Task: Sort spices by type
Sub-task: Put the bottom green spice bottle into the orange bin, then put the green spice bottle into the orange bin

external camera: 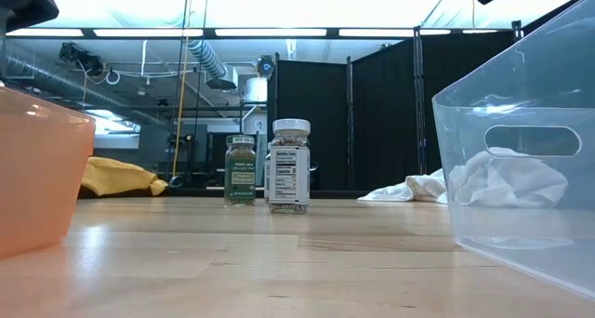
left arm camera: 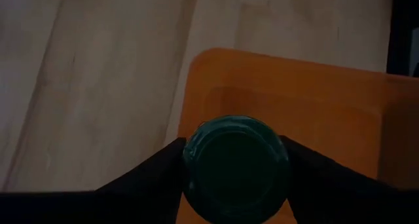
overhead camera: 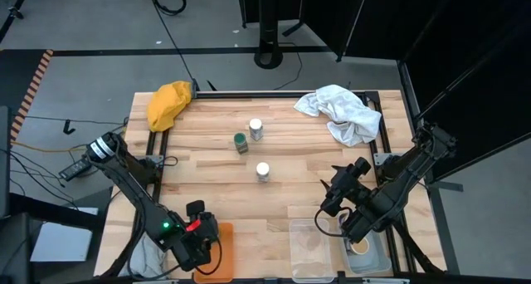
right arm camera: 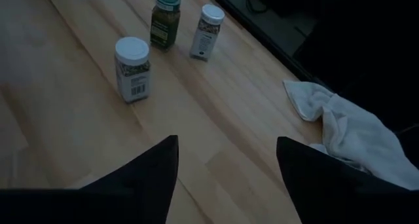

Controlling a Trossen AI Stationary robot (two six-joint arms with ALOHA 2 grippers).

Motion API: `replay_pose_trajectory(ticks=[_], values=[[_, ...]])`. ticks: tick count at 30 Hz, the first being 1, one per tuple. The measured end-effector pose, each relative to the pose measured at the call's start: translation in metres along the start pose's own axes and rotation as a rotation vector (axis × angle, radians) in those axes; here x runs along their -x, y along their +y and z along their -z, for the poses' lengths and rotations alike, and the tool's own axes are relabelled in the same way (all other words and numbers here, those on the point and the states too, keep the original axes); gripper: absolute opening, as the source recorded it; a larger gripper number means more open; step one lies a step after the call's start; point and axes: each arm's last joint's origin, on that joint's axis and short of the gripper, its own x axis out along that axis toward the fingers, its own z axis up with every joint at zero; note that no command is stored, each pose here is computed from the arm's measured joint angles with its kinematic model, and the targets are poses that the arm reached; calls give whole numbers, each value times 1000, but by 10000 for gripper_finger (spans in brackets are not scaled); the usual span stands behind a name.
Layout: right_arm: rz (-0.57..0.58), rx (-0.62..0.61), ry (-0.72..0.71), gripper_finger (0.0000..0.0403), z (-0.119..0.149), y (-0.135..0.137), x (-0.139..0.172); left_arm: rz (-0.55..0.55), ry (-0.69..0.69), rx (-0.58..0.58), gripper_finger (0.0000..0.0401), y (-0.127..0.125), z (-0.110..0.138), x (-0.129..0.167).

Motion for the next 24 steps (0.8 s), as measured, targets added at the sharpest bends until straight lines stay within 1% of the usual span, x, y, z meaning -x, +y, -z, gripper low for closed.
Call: replay_pose_trajectory(ticks=[7,11,13,17,19,22,24], values=[[-3,-4,0,278,0,0,0,27,-9,-11,295,-2,-1,0],[-5,-7,-10,284,0,1,0,26,-6,-3,315,-2,-6,3],[-3,-7,-21,287,-1,1,0,34,-10,-23,318,-3,-12,9],[-1,-7,-30,291,-1,1,0,3,-15,-51,319,6,-30,27],[-1,-7,-31,291,-1,1,0,-26,-28,-61,319,15,-41,40],[-1,-7,-31,291,-1,1,0,-84,-85,-68,319,30,-61,61],[-1,-7,-30,292,-1,1,0,-146,-149,-68,319,45,-75,75]])
